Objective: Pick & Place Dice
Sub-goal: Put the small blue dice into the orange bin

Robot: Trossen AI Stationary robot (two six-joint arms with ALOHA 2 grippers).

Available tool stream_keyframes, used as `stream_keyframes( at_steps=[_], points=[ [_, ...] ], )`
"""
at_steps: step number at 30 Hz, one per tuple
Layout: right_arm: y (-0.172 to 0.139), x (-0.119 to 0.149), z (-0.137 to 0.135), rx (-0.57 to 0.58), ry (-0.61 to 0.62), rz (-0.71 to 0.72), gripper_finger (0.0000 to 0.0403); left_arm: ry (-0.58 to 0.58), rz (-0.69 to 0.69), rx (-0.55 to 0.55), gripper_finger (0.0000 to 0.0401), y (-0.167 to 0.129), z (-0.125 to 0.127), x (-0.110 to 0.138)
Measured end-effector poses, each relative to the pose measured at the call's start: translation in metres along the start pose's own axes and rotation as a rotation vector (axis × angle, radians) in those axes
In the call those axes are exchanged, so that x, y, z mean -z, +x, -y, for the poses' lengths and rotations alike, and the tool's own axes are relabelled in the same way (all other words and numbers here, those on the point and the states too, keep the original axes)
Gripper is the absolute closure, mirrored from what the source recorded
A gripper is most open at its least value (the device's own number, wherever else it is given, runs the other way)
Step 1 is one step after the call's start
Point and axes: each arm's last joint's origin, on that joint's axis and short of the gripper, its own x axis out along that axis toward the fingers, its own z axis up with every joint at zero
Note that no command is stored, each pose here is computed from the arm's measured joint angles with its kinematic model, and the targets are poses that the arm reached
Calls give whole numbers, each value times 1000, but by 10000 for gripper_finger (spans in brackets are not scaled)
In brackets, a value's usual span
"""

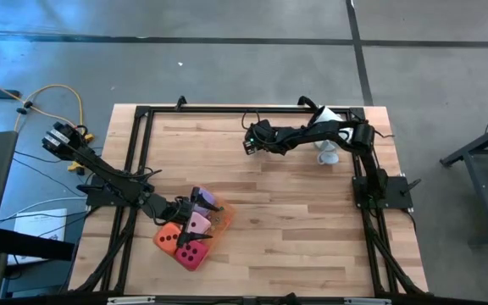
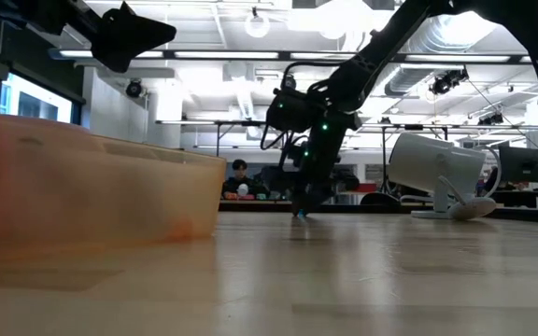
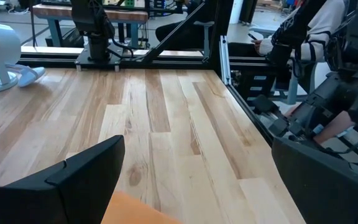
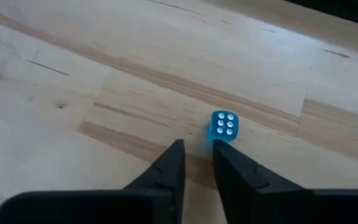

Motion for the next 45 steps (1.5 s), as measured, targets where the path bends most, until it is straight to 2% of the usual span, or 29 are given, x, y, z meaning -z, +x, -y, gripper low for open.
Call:
stream_keyframes(
  at_steps=[3, 5, 14, 19, 23, 45],
  points=[
    [-2, 2, -3, -2, -16, 10, 344, 0, 0, 0, 4, 0, 0, 0],
    [-2, 3, -3, -3, -32, 8, 335, 0, 0, 0, 4, 0, 0, 0],
    [0, 1, -1, 0, 1, 9, 231, 0, 0, 0, 4, 0, 0, 0],
    [0, -4, 0, -23, 23, 26, 207, 0, 0, 0, 4, 0, 0, 0],
    [0, -9, 2, -42, 37, 24, 213, 0, 0, 0, 4, 0, 0, 0],
    [2, -13, 5, -7, 64, 62, 301, 1, 0, 0, 4, 0, 0, 0]
  ],
)
